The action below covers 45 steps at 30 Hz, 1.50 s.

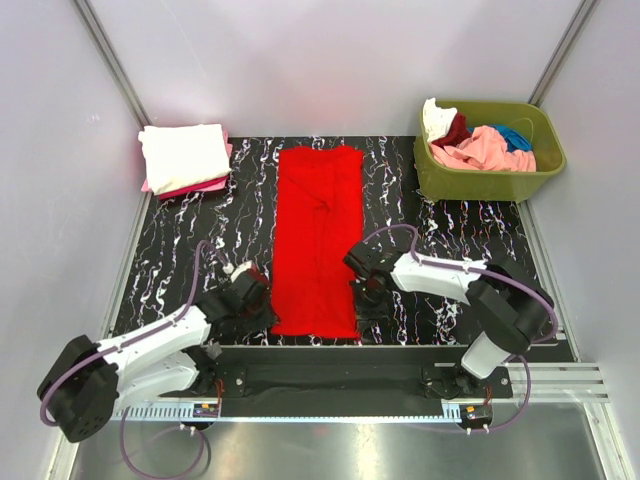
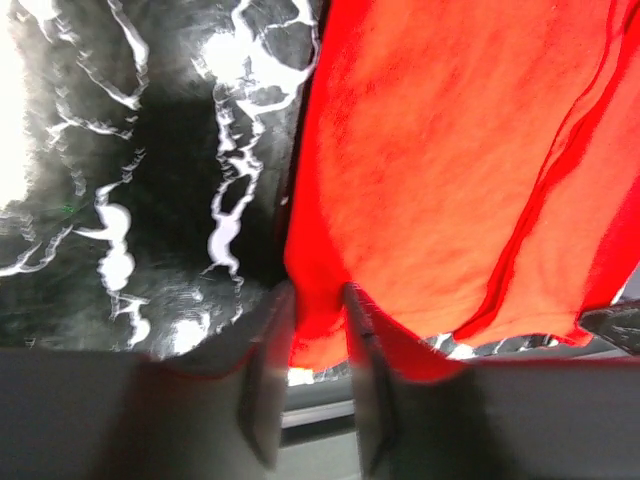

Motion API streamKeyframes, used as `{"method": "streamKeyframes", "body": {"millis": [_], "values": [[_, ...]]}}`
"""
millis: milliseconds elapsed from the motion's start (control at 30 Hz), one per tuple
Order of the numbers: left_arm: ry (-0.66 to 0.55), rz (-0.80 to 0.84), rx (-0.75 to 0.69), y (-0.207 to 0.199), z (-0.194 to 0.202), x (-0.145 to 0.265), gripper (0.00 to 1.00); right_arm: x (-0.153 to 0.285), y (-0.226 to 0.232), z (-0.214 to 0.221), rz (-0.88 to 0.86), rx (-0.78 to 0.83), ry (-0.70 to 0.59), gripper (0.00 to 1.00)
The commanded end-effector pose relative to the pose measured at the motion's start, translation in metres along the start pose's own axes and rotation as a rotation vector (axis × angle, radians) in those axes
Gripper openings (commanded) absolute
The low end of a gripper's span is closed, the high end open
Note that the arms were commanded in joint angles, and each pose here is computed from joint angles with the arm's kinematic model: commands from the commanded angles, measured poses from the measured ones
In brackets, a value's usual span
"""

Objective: Fold and stack the t-shirts
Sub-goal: Fold the tshirt

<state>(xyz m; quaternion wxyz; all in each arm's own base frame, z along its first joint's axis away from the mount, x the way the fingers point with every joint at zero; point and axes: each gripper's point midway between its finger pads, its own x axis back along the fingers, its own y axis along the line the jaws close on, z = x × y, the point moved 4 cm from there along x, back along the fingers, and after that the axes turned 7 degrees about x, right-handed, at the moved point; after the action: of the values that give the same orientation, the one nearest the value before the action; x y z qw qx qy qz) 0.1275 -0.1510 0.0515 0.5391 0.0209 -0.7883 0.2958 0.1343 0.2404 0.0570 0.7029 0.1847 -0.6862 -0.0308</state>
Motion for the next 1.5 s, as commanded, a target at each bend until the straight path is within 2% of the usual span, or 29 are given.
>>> {"method": "streamKeyframes", "body": {"millis": [0, 67, 100, 233, 467, 733, 867, 967, 1100, 1333, 1467], "values": [[0.025, 0.011, -0.023, -0.003, 0.004, -0.006, 0.17, 0.01, -0.001, 0.002, -0.001, -0.004, -0.057, 0.0], [0.029, 0.005, -0.027, -0.005, 0.005, -0.004, 0.02, 0.016, -0.001, 0.002, -0.008, -0.012, -0.092, 0.0], [0.023, -0.004, -0.023, -0.004, 0.004, -0.002, 0.0, 0.017, -0.003, 0.005, -0.004, -0.029, -0.098, 0.0], [0.003, 0.001, -0.014, -0.004, 0.001, 0.012, 0.0, 0.032, -0.007, 0.011, -0.008, -0.056, -0.149, 0.0], [0.013, 0.054, 0.015, -0.015, 0.003, 0.028, 0.0, 0.033, -0.006, 0.02, -0.052, -0.086, -0.138, 0.0], [0.004, 0.082, 0.01, -0.046, -0.009, 0.058, 0.0, 0.062, 0.005, 0.012, -0.076, -0.079, -0.209, 0.0], [-0.044, 0.058, -0.045, -0.064, -0.026, 0.073, 0.06, 0.088, 0.01, -0.01, -0.037, -0.049, -0.303, 0.0], [-0.069, -0.007, -0.096, -0.075, -0.038, 0.073, 0.08, 0.1, 0.008, -0.03, 0.0, -0.03, -0.329, 0.0], [-0.095, -0.012, -0.13, -0.102, -0.062, 0.079, 0.09, 0.111, 0.0, -0.065, 0.012, -0.035, -0.351, 0.0], [-0.093, -0.039, -0.146, -0.125, -0.106, 0.065, 0.09, 0.139, -0.011, -0.132, 0.02, -0.03, -0.405, 0.0], [-0.07, -0.066, -0.163, -0.131, -0.131, 0.047, 0.08, 0.131, -0.017, -0.159, 0.029, -0.041, -0.377, 0.0]]}}
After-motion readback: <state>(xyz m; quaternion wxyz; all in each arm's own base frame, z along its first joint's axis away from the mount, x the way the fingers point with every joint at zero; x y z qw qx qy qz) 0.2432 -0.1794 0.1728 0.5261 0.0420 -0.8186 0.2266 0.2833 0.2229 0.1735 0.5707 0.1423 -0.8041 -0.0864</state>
